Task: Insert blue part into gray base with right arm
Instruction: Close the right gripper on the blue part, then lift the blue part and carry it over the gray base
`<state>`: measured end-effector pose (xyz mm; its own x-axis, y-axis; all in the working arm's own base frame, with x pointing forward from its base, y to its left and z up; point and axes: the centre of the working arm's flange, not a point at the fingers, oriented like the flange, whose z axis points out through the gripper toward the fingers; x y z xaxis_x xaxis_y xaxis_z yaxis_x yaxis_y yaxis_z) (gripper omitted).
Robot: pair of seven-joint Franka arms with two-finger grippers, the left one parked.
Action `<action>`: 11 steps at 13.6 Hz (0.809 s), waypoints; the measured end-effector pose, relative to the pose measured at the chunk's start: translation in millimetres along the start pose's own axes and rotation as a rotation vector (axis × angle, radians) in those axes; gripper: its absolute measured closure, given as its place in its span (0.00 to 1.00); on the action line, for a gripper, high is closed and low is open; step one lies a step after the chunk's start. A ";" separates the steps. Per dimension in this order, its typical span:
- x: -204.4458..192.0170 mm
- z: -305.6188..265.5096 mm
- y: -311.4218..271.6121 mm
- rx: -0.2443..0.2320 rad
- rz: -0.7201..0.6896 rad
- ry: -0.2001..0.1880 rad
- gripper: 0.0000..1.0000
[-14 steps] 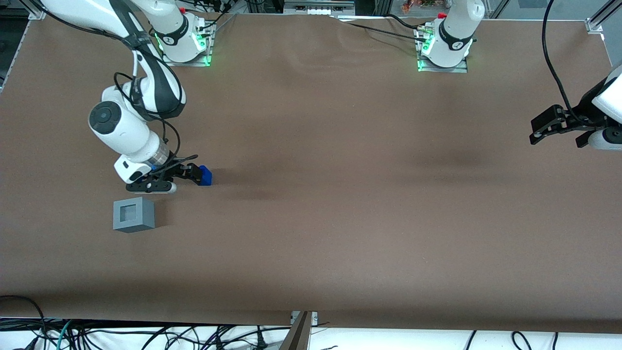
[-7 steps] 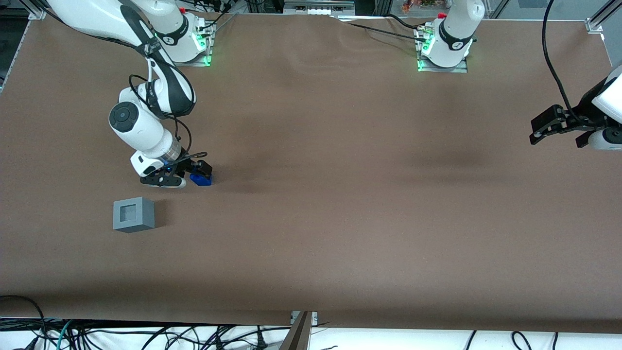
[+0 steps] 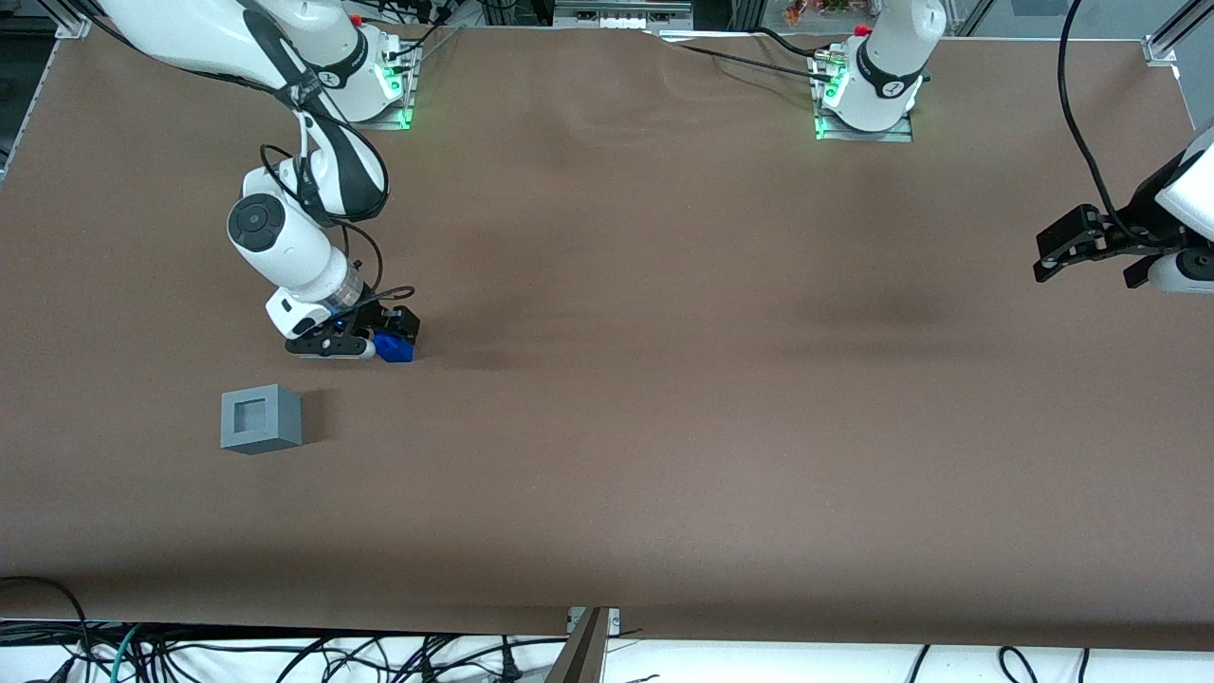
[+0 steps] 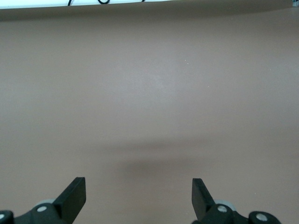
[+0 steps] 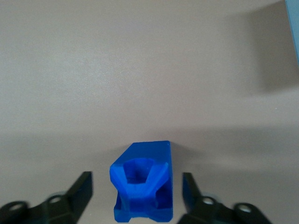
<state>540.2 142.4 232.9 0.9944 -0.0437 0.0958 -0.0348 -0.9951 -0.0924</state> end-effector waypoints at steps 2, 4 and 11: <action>-0.1 0.0 -0.3 -0.004 -0.009 0.002 0.26; -0.5 0.1 -0.9 -0.013 -0.028 0.004 0.31; 20.1 -21.8 -0.2 -0.054 -0.068 -0.046 0.49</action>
<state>558.0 139.8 256.4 0.9982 0.0273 0.0542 0.0292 -0.9990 -0.0340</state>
